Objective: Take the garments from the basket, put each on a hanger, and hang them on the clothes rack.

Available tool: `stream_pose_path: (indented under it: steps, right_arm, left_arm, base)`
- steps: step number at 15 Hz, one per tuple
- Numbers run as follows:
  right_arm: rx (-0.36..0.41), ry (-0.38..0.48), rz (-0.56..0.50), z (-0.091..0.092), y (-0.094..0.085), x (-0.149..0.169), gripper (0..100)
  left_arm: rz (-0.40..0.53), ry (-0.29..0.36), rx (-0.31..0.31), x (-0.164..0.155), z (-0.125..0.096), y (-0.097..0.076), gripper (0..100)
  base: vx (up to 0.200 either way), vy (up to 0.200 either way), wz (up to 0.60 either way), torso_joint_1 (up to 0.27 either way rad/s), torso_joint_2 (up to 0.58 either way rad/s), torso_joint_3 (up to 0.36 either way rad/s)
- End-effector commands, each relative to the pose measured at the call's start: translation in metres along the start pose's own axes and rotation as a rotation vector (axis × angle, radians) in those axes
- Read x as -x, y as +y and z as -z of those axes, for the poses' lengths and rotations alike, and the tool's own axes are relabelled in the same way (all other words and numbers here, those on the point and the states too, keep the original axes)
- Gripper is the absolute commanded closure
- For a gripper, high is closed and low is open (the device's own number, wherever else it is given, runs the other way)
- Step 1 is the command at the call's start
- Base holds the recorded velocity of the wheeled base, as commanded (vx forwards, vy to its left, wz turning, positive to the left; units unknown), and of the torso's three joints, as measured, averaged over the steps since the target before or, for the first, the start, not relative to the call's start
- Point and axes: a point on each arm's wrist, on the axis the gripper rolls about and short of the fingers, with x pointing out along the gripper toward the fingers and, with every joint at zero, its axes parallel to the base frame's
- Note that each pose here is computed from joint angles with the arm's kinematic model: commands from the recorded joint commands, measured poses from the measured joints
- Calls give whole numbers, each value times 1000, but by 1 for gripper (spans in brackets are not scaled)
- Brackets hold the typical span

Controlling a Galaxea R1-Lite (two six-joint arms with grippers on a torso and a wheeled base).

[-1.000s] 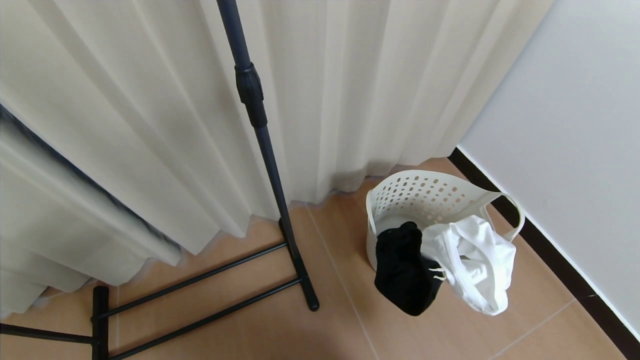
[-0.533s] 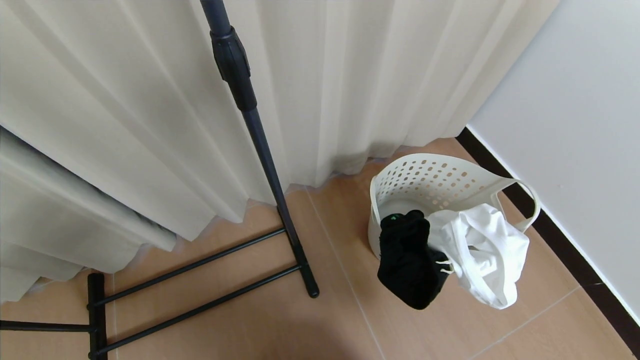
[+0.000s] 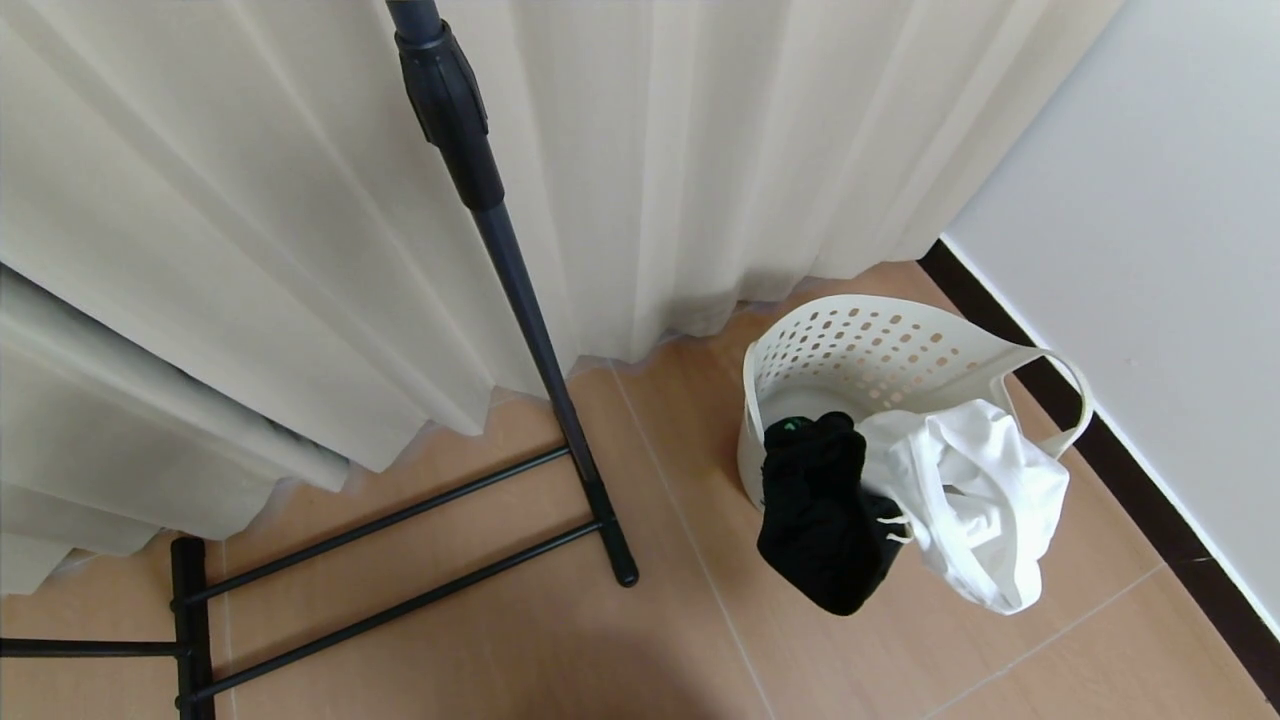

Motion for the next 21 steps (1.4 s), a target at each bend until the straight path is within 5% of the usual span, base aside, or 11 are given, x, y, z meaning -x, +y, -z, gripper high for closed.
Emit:
stream_pose_path:
  steps: [1,4,5,8,15,21]
  right_arm:
    - [-10,185,-146,-32,6,-33,0]
    - [64,296,-194,-46,20,-81,0]
    - [177,337,-252,-48,27,-97,0]
    - [360,432,-345,-58,46,-140,0]
    - [723,484,-365,-70,90,-266,0]
    - [820,501,-316,-57,121,-332,0]
  left_arm:
    - [0,2,0,0,0,0,0]
    - [0,2,0,0,0,0,0]
    - [0,2,0,0,0,0,0]
    - [0,2,0,0,0,0,0]
    - [0,1,0,0,0,0,0]
    - [0,2,0,0,0,0,0]
  base:
    - [0,0,0,0,0,0]
    - [0,0,0,0,0,0]
    - [0,0,0,0,0,0]
    - [0,0,0,0,0,0]
    - [0,0,0,0,0,0]
    - [0,0,0,0,0,0]
